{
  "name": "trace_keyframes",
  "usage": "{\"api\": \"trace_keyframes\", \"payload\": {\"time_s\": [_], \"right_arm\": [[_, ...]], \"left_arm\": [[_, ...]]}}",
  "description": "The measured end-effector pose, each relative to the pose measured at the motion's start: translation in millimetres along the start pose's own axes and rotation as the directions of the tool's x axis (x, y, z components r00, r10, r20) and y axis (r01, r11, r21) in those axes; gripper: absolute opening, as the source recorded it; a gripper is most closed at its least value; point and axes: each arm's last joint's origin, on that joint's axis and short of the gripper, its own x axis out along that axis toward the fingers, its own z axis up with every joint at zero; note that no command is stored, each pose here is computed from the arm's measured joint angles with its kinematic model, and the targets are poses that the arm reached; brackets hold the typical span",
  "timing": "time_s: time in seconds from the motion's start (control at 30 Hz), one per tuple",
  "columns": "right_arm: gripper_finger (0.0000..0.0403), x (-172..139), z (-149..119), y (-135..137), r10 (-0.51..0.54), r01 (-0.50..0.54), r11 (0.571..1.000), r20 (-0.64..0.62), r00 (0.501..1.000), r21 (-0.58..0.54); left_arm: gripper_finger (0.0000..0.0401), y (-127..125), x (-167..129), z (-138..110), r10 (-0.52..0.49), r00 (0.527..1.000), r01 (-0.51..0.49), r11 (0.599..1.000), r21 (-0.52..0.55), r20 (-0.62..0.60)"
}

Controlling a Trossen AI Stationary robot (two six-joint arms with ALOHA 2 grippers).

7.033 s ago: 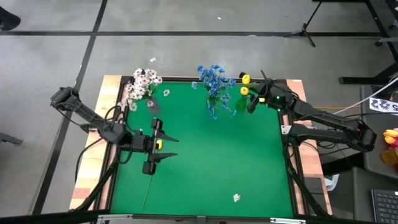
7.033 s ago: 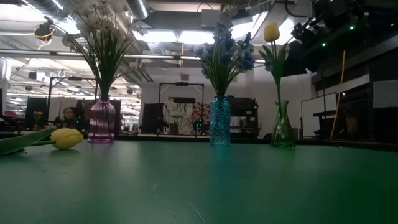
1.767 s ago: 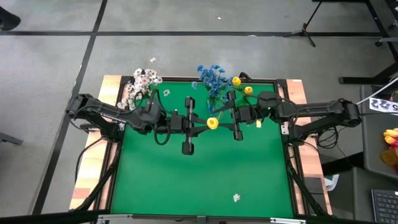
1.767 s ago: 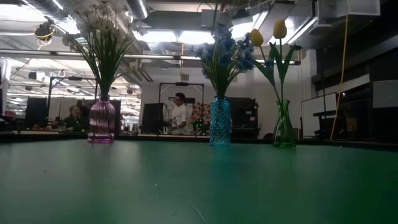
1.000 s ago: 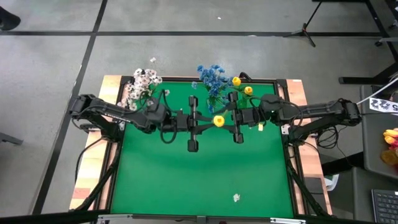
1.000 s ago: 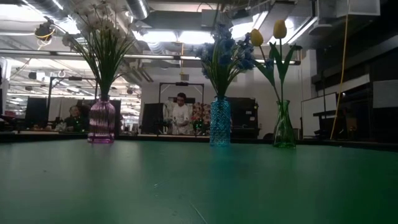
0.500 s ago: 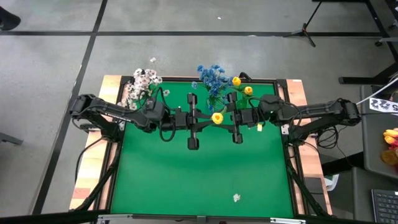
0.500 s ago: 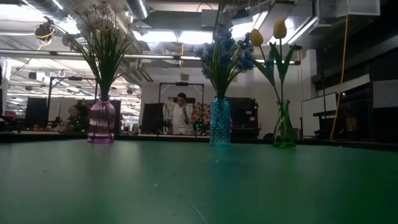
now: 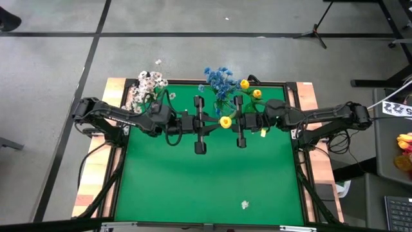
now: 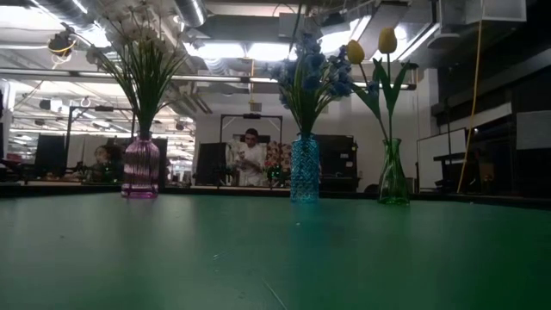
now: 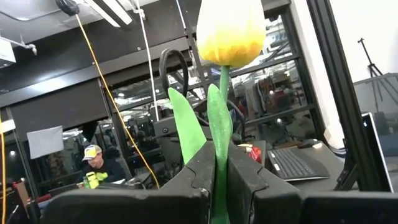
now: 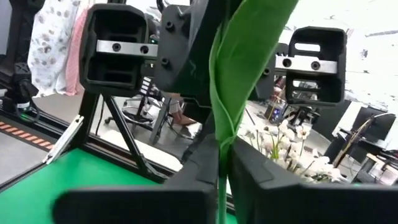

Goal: Sort flowers into vase by color
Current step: Put the yellow flower into the green vase

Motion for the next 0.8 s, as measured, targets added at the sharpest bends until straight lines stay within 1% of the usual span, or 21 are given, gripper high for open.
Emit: {"api": "trace_keyframes", "payload": {"time_s": [0.03,0.13,0.27,0.37,0.43,0.6,0.67,0.8], "right_arm": [[0.0014,0,0,0,-0.006,0.006,1.0,-0.003,1.0,-0.007],[0.0017,0,0,0,-0.016,0.016,1.0,-0.007,1.0,-0.012],[0.0009,0,-1,-1,-0.03,0.03,0.999,-0.016,0.999,-0.015],[0.0007,-1,0,-1,-0.03,0.03,0.999,-0.019,0.999,-0.014],[0.0006,-3,2,-1,-0.033,0.032,0.999,-0.012,0.999,-0.017],[0.0005,-11,12,-4,-0.042,0.042,0.999,0.008,0.999,-0.018],[0.0005,-14,16,-5,-0.047,0.047,0.999,0.019,0.999,-0.018],[0.0004,-28,30,-9,-0.062,0.063,0.998,0.042,0.997,-0.025]], "left_arm": [[0.0018,0,0,0,-0.001,1.0,0.001,1.0,0.001,-0.004],[0.0018,0,0,0,0.0,1.0,0.0,1.0,0.005,-0.005],[0.0018,-1,0,-3,-0.002,1.0,0.004,0.999,0.046,-0.03],[0.0033,-1,0,-5,-0.006,0.998,0.011,0.998,0.069,-0.067],[0.0054,-2,-2,-6,-0.016,0.994,0.029,0.992,0.119,-0.105],[0.0126,1,-8,-1,-0.027,0.987,0.055,0.984,0.17,-0.16],[0.0155,2,-11,2,-0.025,0.984,0.055,0.983,0.173,-0.174],[0.0201,6,-19,8,-0.01,0.974,0.04,0.991,0.13,-0.228]]}}
